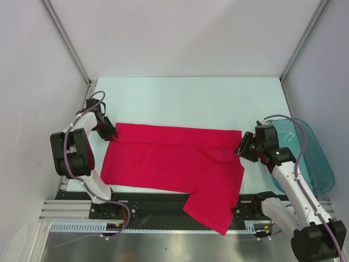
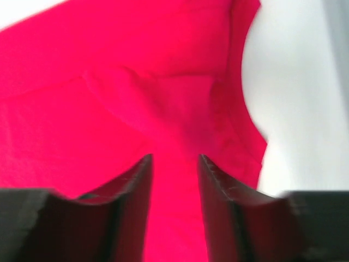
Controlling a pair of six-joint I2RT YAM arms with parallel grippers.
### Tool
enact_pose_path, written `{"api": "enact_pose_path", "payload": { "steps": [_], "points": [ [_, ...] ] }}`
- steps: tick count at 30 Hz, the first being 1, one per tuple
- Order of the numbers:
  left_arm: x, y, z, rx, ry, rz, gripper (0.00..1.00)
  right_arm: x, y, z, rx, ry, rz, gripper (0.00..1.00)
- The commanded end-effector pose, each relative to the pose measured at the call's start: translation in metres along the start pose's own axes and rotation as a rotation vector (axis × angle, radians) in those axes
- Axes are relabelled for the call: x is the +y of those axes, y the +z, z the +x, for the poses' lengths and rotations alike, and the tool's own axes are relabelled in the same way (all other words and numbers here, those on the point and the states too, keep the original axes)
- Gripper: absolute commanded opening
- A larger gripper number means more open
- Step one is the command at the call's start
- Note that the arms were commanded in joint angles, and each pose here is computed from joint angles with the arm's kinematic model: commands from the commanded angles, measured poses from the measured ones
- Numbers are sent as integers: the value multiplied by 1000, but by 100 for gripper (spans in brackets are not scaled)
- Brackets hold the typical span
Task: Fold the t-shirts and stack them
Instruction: Fold the tshirt
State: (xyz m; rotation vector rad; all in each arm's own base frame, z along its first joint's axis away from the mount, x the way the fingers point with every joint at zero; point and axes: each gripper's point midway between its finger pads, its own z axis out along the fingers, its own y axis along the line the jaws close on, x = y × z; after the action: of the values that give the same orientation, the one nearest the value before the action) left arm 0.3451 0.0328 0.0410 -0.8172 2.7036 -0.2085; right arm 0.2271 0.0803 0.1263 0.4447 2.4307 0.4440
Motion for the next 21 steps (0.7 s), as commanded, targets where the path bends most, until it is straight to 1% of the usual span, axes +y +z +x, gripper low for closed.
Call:
{"api": "enact_pose_path", "payload": {
  "steps": [1,2,3,4,5,6,7,8,10,11,12,13,15,17,21],
  "points": [
    [18,-27,-24,-128,-59,-55,36,-2,-19,-4,-12,31,24,52],
    [20,-37,-31,-167,-63,-63,39,-4,-24,-12,-36,18,44,52],
    [18,-44,-37,-196,-64,-57,49,-6,-27,-22,-64,0,44,54],
    [19,-54,-47,-239,-60,-72,51,-3,-29,-30,-86,-3,35,57],
    [13,-63,-53,-266,-57,-48,53,1,-29,-41,-108,-5,25,58],
    [9,-67,-58,-286,-42,-32,56,6,-26,-55,-147,-7,5,62],
    [-6,-72,-65,-295,-20,22,57,8,-21,-62,-160,-5,-1,65],
    [-13,-63,-65,-261,-3,50,58,8,-9,-65,-140,-2,4,66],
    [-26,-56,-74,-244,68,59,57,14,6,-82,-165,-19,-11,68],
    [-24,-48,-69,-192,85,36,56,14,12,-86,-164,-21,1,68],
    [-21,-28,-66,-138,105,8,52,15,25,-92,-149,-23,11,68],
    [-26,-25,-72,-136,126,17,51,15,31,-95,-145,-26,14,66],
    [-29,-9,-64,-60,154,14,47,17,46,-101,-132,-27,10,66],
    [-35,-7,-65,-62,181,21,47,17,53,-101,-119,-35,15,65],
    [-29,7,-55,-30,196,-19,45,9,64,-99,-98,-51,44,66]
  ]
}}
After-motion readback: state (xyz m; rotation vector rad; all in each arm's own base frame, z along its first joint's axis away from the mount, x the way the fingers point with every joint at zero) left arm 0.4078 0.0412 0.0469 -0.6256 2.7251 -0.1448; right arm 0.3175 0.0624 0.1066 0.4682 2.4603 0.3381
